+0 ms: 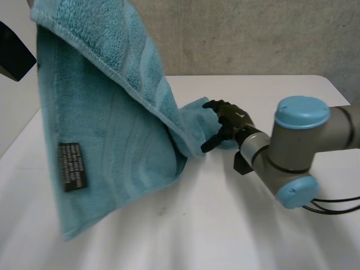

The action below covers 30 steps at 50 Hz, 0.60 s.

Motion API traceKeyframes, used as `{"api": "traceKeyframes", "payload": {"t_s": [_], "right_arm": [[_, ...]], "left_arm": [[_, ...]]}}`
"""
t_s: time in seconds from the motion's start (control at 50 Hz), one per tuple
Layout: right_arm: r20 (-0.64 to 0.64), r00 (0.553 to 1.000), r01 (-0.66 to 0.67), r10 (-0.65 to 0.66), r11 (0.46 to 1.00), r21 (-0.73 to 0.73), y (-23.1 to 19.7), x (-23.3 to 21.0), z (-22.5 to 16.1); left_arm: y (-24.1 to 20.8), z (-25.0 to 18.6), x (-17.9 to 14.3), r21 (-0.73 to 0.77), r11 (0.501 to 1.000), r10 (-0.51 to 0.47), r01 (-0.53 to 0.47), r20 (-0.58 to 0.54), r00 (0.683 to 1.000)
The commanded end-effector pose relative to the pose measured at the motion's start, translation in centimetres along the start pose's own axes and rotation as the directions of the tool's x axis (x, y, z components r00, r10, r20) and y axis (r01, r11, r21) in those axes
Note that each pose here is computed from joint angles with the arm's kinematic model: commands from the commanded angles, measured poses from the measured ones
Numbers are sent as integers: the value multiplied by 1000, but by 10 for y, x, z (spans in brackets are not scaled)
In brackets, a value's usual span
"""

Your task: Fold the laundry

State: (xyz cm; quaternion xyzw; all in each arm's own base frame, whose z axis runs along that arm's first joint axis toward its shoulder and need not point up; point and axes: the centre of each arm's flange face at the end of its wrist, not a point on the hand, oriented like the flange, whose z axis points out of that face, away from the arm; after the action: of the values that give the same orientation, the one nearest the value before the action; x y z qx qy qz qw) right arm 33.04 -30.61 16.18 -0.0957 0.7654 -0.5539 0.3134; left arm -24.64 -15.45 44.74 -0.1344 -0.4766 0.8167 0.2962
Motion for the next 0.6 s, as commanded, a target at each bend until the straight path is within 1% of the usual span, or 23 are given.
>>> {"api": "traceKeyframes", "payload": {"t_s": [0.02,0.14,0.28,0.36,0.44,0.48,0.52,0.54,0.6], "right_arm": [[34,999,18,-17,999,-30,22,-9,16],[17,999,35,-35,999,-6,18,-7,18],[36,999,41,-41,999,-21,21,-7,17],[39,997,62,-62,998,-11,15,-9,14],[50,990,128,-131,990,52,-17,-20,-1],[50,981,182,-186,980,87,-34,-25,-9],[45,975,215,-219,973,81,-38,-25,-13],[42,968,244,-246,969,42,-32,-25,-16],[42,964,262,-262,965,6,-26,-25,-19]], "left_arm": [[-4,0,1,13,1000,1,-1,0,1000],[3,2,-6,-2,1000,10,-10,25,1000],[6,7,-25,-5,999,40,-40,89,995],[7,9,-32,-3,999,53,-53,112,992],[4,9,-36,5,998,61,-63,124,990],[3,9,-35,8,998,62,-63,123,991],[2,8,-35,8,998,62,-63,123,991],[2,8,-35,8,998,62,-63,123,991],[-1,8,-35,13,998,62,-64,122,991]]}}
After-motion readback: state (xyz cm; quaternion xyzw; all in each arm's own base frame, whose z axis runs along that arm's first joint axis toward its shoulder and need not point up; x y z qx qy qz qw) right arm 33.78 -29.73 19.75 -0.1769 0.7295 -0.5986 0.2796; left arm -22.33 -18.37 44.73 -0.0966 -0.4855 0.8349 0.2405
